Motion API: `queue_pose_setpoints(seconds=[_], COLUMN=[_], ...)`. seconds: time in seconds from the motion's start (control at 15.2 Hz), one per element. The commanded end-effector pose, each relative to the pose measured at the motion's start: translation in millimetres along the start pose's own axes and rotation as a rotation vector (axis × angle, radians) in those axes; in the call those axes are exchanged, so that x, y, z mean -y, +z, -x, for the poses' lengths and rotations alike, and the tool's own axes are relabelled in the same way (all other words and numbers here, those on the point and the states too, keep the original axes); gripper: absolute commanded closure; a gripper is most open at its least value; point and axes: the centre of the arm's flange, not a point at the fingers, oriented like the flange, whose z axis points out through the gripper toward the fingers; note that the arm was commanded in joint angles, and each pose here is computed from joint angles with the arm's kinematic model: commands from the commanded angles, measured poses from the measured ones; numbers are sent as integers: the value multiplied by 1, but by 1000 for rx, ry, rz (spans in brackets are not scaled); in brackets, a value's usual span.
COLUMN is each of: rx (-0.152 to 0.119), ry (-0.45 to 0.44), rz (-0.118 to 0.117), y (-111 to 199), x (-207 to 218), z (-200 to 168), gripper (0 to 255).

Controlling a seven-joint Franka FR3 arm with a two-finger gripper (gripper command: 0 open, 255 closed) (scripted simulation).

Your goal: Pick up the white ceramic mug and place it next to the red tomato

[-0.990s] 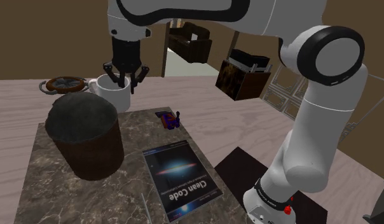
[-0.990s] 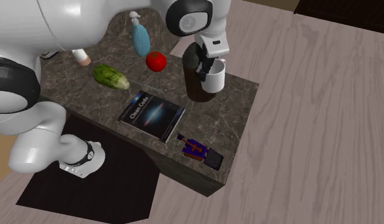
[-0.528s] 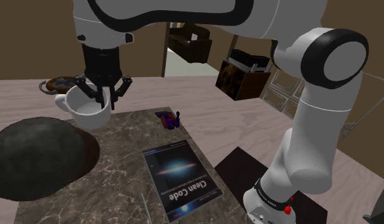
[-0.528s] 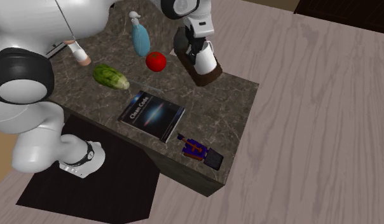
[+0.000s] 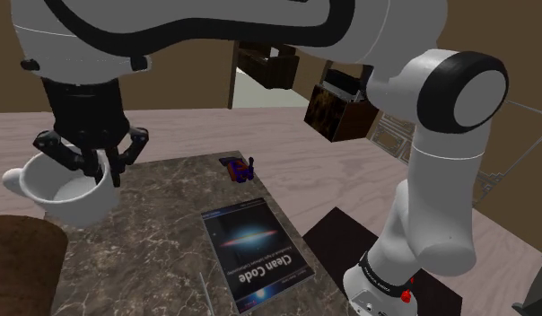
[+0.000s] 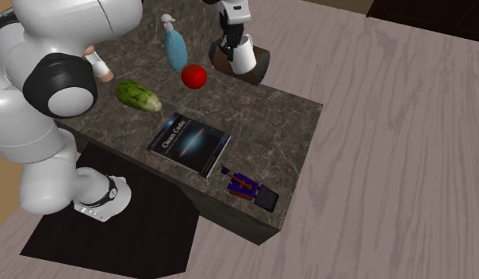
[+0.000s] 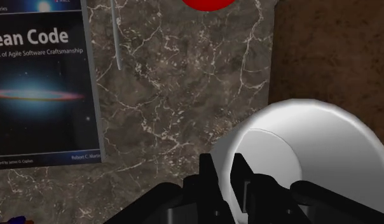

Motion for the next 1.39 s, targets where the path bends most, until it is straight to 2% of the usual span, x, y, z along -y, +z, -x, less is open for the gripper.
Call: queue_pose_setpoints(seconds=[0.0,0.2,1.32], rx=[0,0,0], ry=[1,1,1], rz=[-1,-1,-1], y=[1,3,92], x=[17,49,50], z=[22,60,56], gripper=[255,255,255])
